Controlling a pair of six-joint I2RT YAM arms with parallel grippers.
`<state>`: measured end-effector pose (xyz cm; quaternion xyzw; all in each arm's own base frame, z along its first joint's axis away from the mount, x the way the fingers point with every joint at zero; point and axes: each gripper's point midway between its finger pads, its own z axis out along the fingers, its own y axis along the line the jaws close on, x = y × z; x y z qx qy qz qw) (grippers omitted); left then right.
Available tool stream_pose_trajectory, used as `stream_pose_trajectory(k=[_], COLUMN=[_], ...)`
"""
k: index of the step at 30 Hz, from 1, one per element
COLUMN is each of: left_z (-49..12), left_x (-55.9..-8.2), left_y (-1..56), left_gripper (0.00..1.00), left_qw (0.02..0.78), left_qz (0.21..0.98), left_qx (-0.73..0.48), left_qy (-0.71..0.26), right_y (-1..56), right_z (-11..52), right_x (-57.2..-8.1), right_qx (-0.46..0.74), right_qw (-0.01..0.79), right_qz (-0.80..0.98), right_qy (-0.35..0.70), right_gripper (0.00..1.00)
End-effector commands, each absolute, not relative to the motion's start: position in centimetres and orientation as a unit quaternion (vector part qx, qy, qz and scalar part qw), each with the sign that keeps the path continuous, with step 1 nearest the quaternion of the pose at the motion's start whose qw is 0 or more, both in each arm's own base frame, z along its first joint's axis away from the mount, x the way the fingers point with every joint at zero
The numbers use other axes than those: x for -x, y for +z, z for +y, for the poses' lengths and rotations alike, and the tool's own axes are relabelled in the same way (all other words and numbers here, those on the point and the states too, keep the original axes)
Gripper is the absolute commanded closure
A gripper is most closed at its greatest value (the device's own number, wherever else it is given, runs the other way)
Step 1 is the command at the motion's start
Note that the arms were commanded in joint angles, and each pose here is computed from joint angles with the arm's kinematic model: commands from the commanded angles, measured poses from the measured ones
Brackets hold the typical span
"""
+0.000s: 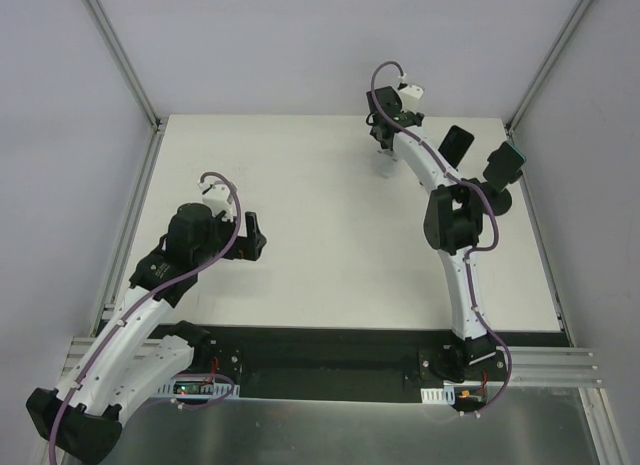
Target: Place the phone on the phone stand
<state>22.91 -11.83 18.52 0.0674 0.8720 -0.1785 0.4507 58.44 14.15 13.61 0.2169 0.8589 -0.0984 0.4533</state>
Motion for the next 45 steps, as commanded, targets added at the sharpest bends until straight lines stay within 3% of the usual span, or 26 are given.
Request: stream_pose_trajectory(k=[1,10,19,20,25,29,33,34,36,38,40,45], left_z=[-12.4,-13.1,-9.2,-8.5,-3.2,3.5,9.6,10.0,12.0,13.9,15.5,14.5], left_x=[-24.0,-23.7,-23.6,-23.6,-24.9,-25.2,-25.3,-25.6,-25.7,-26.2,-26.8,-29.6], left_y=[20.4,17.8,15.1,14.8,14.9,15.1,13.2,12.9,10.8,9.9,8.8,6.4], left_gripper=[0.01,0.01,0.01,0.01,0.01,0.01,0.01,0.01,0.01,0.01,0.01,0.02], left_qw=[0.473,0.423,0.337,0.327,0.327,0.354,0.365,0.364,0.341,0.334,0.307,0.26], left_qz=[0.857,0.876,0.917,0.921,0.905,0.863,0.823,0.821,0.816,0.815,0.817,0.83], left_qx=[-0.069,-0.031,0.093,0.108,0.224,0.351,0.434,0.439,0.466,0.473,0.488,0.476], left_qy=[-0.19,-0.229,-0.19,-0.184,-0.157,-0.086,-0.022,-0.032,-0.025,-0.011,-0.023,-0.13], right_y=[16.3,14.6,14.2,14.4,18.8,21.5,25.9,23.6,25.7,23.7,24.7,24.5], right_z=[12.6,12.3,13.7,13.6,12.8,13.0,17.7,19.0,22.5,24.5,27.6,28.7], right_x=[-59.5,-61.5,-60.7,-60.4,-58.3,-53.0,-44.0,-41.9,-37.0,-33.3,-29.1,-23.6], right_qx=[-0.237,-0.216,-0.173,-0.17,-0.158,-0.153,-0.079,-0.05,0.008,0.048,0.094,0.149], right_qw=[0.479,0.482,0.447,0.441,0.443,0.422,0.455,0.443,0.463,0.436,0.418,0.4], right_qz=[0.84,0.845,0.877,0.881,0.882,0.894,0.884,0.89,0.874,0.879,0.861,0.844], right_qy=[-0.09,-0.082,-0.024,-0.023,-0.021,-0.008,0.071,0.089,0.147,0.188,0.273,0.326], right_gripper=[0.99,0.96,0.15,0.01,0.04,0.04,0.04,0.04,0.04,0.04,0.04,0.04])
